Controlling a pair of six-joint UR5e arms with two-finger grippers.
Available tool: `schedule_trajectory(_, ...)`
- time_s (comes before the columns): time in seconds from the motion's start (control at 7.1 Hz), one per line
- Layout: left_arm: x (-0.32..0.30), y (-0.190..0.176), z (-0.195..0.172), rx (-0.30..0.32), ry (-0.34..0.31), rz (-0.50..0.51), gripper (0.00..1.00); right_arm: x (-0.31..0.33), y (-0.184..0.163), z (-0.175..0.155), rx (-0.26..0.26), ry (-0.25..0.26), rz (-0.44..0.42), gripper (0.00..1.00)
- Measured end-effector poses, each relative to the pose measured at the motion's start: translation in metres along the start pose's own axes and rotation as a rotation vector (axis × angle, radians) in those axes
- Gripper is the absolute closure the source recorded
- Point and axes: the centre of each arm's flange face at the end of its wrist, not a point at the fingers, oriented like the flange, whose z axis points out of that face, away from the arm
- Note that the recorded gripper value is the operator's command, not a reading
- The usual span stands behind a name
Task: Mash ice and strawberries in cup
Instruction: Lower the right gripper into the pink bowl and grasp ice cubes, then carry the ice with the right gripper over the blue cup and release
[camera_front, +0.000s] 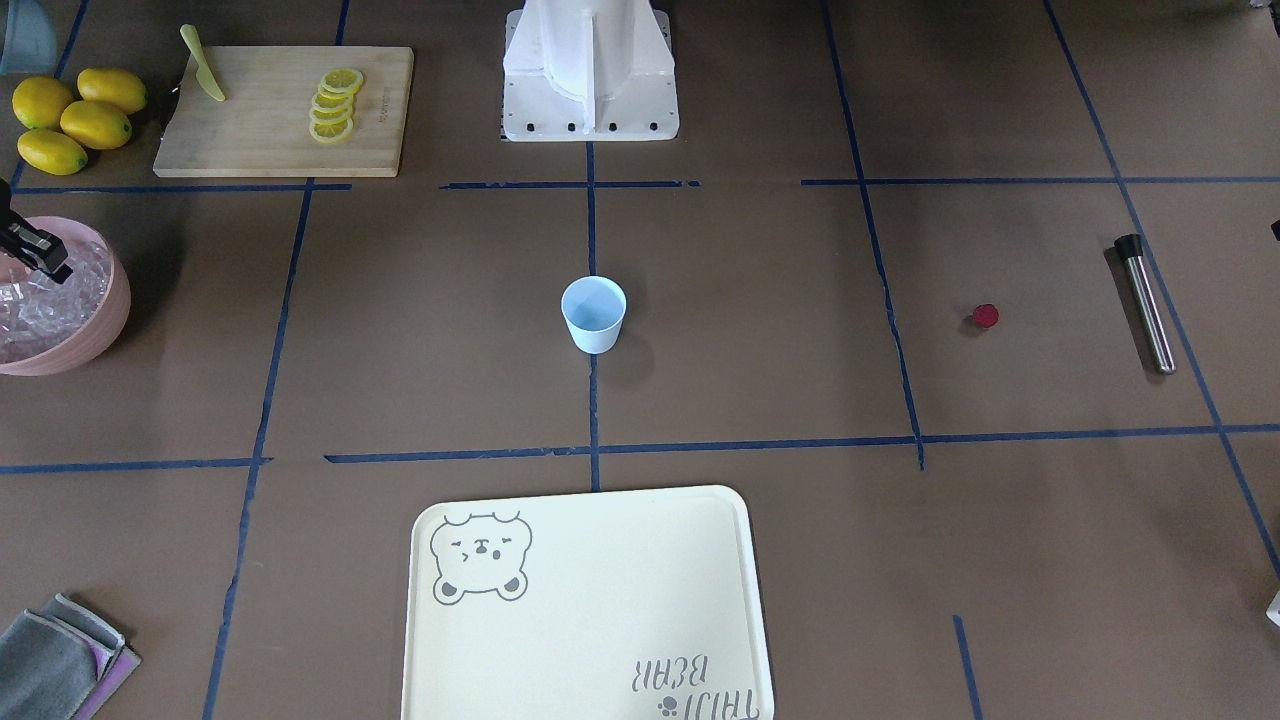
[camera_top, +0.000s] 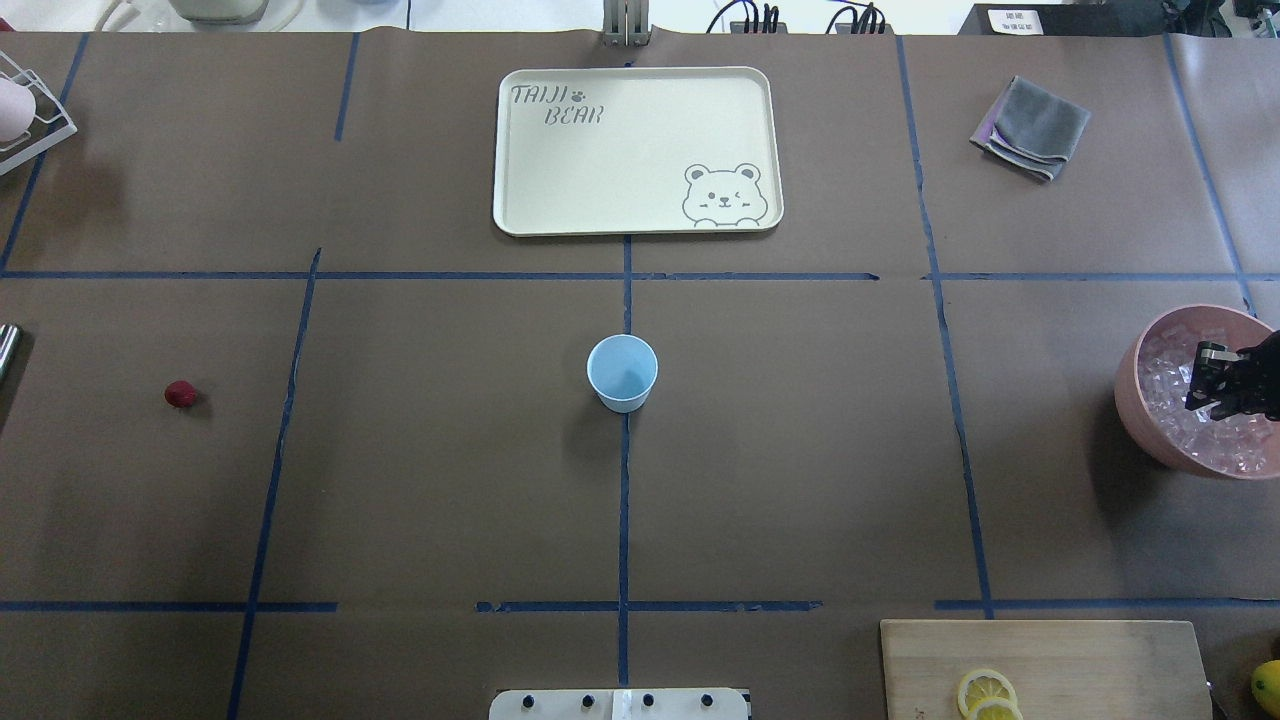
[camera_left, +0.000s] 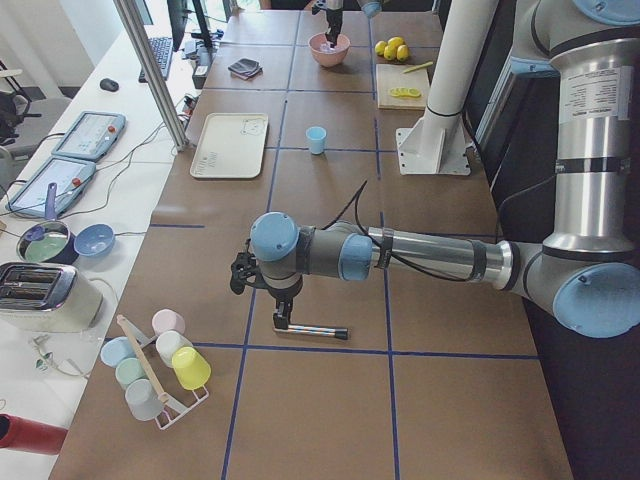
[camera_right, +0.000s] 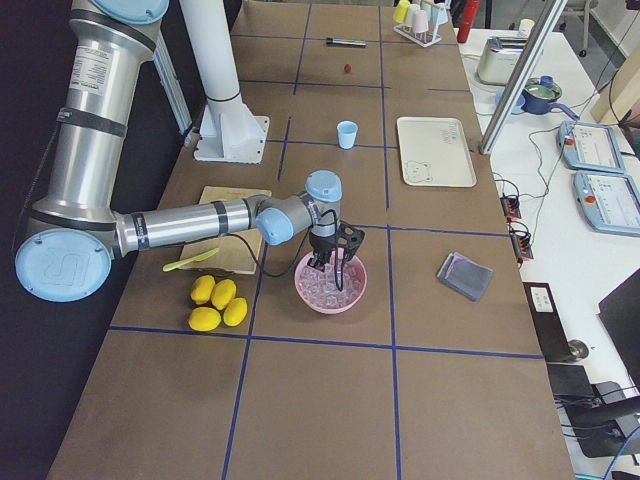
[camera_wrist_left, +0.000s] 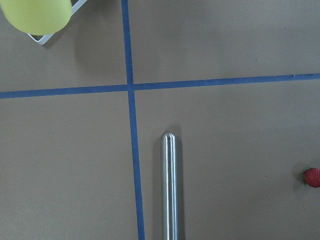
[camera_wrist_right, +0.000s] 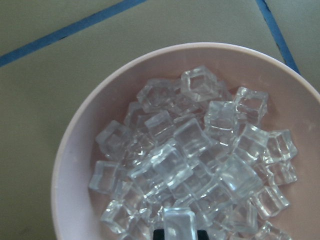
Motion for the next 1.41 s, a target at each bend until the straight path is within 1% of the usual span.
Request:
schedule_trajectory(0.28,0.001,0.0,0.0,0.001,0.0,0.001,0.0,-0.04,0.013,-0.042,0.031,-0.091,-0.042,1.0)
schedule_trajectory(0.42,0.001,0.0,-0.001,0.002,0.0,0.002,0.0,-0.075,0.016,-0.065,0.04,-0.16,-0.018,0.99)
schedule_trajectory(0.56,0.001,0.0,-0.001,0.002,0.0,0.003,0.0,-0.118,0.021,-0.086,0.031,-0.234,0.034,0.99)
schedule_trajectory(0.7,0.001,0.0,-0.001,0.003,0.0,0.006,0.0,-0.172,0.036,-0.101,-0.005,-0.307,0.093,0.99)
schedule_trajectory(0.84,0.001,0.0,0.0,0.004,0.001,0.009,0.0,-0.229,0.059,-0.108,-0.06,-0.359,0.147,0.98)
schedule_trajectory(0.99,0.002,-0.001,-0.001,0.005,0.001,0.012,0.0,-0.29,0.084,-0.113,-0.106,-0.383,0.197,0.98)
schedule_trajectory(1.13,0.004,-0.002,-0.001,0.012,0.002,0.023,0.0,-0.352,0.112,-0.115,-0.119,-0.387,0.238,0.98)
schedule_trajectory(1.41,0.011,-0.006,0.0,0.04,0.004,0.073,0.0,-0.438,0.161,-0.107,-0.108,-0.392,0.299,0.98)
